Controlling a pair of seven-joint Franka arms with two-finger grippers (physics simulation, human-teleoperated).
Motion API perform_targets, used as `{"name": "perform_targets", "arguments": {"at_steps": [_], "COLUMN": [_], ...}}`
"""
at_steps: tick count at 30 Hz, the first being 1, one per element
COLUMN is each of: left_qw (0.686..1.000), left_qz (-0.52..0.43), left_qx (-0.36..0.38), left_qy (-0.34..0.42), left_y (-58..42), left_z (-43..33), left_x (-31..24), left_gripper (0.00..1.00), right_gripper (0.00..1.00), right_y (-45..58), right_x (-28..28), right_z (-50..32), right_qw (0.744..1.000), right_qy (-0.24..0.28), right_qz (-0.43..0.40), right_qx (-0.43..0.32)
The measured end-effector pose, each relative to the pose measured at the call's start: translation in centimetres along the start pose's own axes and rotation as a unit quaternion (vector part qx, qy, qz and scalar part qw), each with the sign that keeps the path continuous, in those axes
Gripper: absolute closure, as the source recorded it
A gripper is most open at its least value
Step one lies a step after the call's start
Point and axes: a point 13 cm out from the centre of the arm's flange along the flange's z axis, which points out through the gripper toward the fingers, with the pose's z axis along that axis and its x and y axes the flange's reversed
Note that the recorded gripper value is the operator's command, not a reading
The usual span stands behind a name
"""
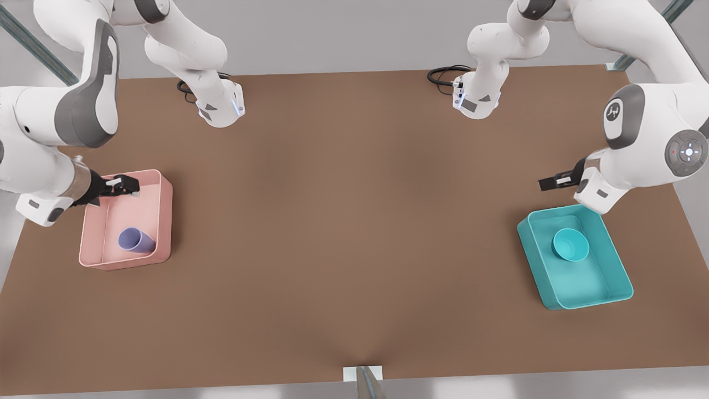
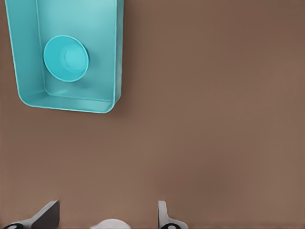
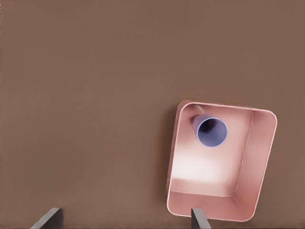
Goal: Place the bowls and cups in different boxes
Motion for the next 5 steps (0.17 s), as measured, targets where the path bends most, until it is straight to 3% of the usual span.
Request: {"name": "perform_targets", "arguments": {"at_steps": [5], "left_qw": [1.000], "left_qz": [0.001], "left_qx": [-0.002], "left_qy": [0.009], "left_y": [0.10], "left_z": [-0.28], "left_x": [0.81], "left_gripper": [0.00], "right_gripper": [0.00], "right_y": [0.60], "right_x": [0.43], "right_z": [-0.21], "right_qw": [0.999], "right_qy": [0.006], "right_qz": [0.033], "right_qx": [-0.017]}}
